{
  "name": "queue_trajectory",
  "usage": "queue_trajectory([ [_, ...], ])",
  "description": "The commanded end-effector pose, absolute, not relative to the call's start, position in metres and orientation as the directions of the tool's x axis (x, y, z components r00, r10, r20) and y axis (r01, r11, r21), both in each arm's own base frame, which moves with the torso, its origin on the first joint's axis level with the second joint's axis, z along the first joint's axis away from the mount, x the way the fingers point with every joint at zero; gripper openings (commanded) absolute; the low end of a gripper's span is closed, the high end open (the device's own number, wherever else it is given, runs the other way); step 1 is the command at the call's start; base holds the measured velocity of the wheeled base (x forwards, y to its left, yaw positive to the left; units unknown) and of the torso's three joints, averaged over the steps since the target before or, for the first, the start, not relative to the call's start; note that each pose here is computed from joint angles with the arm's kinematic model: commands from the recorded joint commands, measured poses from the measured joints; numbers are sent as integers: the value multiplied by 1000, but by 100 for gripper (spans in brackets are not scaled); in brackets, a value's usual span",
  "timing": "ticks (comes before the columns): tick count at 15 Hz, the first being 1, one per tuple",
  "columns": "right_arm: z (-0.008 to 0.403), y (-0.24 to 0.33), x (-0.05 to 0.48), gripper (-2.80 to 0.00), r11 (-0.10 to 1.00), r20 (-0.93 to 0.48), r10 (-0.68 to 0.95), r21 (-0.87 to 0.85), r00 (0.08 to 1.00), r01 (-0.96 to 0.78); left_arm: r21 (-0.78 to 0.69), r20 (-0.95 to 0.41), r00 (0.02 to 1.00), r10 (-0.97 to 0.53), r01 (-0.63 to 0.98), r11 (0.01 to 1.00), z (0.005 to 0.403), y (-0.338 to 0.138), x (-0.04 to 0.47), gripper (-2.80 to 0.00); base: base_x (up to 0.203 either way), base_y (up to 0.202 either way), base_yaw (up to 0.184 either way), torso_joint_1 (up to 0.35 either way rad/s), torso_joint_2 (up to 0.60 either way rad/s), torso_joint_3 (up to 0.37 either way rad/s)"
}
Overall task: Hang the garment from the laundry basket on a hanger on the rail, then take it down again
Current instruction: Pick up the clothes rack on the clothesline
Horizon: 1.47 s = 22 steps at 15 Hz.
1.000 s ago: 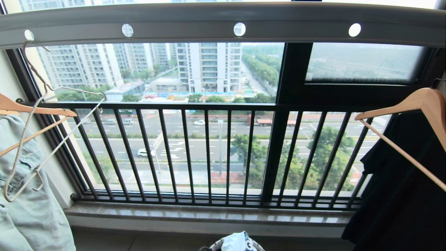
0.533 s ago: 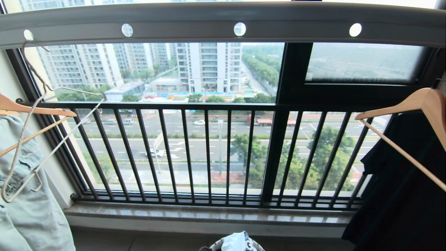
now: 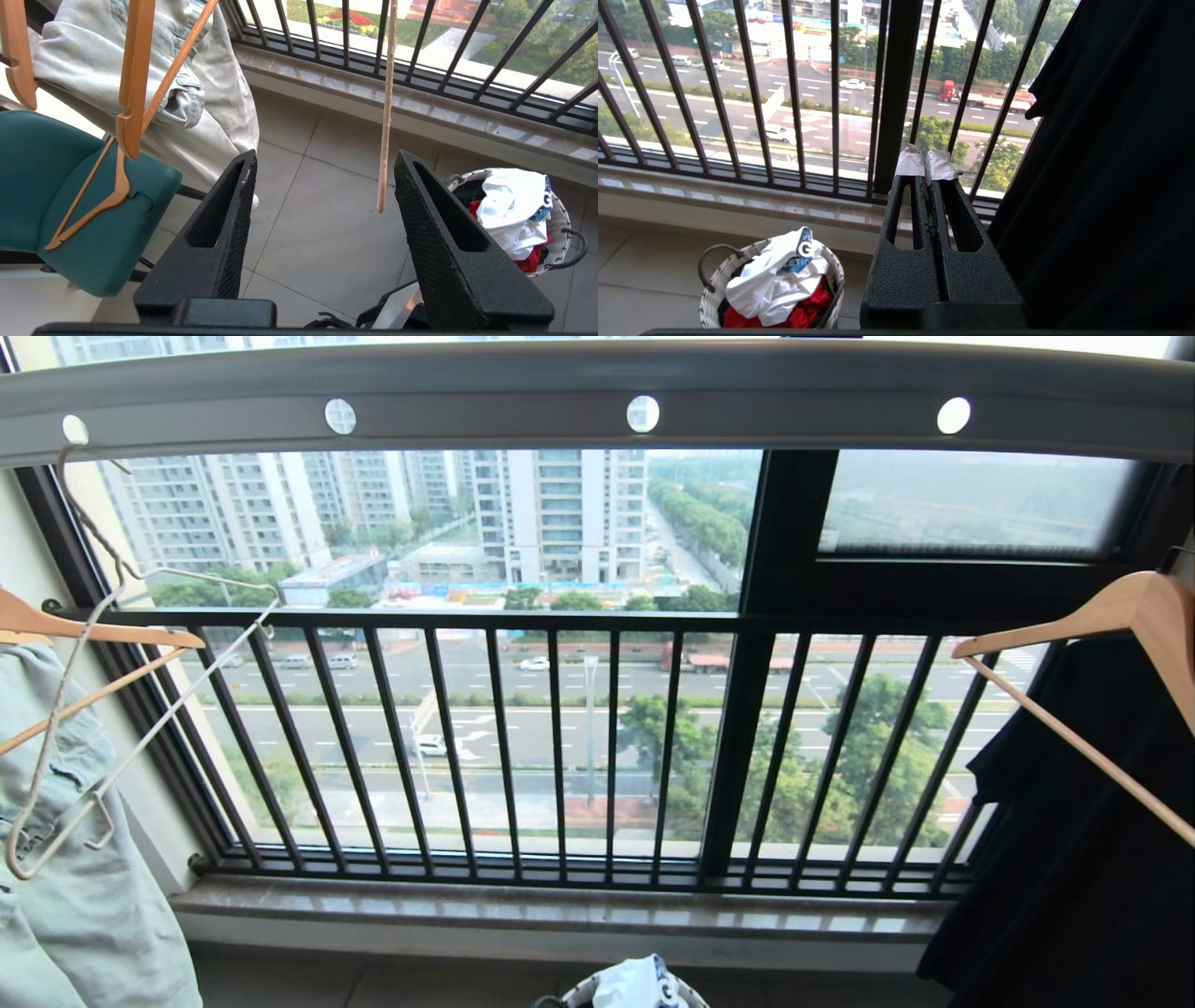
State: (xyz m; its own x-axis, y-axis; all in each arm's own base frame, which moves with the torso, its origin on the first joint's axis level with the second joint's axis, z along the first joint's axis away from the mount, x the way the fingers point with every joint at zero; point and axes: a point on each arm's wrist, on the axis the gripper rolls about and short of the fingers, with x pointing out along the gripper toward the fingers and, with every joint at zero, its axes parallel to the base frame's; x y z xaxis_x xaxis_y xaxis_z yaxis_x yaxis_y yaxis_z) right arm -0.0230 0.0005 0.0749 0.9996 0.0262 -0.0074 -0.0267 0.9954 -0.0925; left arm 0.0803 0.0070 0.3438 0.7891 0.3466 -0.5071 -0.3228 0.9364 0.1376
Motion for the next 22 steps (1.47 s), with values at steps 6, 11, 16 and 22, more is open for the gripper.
queue_trajectory([
  [6,75,0,-23,-280,995,-9,26,-93,1000,-27,122,-522,782,340,-326,937,326,6,145,0,0,0,0,0,0,0],
  [11,75,0,-23,-280,995,-9,28,-93,1000,-28,62,-515,814,268,-277,959,314,5,166,0,0,0,0,0,0,0],
  [16,75,0,-23,-280,995,-9,27,-93,1000,-28,16,-548,787,283,-328,945,307,8,178,0,0,0,0,0,0,0],
  [22,75,0,-23,-280,995,-9,26,-93,1000,-27,11,-550,772,319,-375,927,301,19,190,0,0,0,0,0,0,0],
])
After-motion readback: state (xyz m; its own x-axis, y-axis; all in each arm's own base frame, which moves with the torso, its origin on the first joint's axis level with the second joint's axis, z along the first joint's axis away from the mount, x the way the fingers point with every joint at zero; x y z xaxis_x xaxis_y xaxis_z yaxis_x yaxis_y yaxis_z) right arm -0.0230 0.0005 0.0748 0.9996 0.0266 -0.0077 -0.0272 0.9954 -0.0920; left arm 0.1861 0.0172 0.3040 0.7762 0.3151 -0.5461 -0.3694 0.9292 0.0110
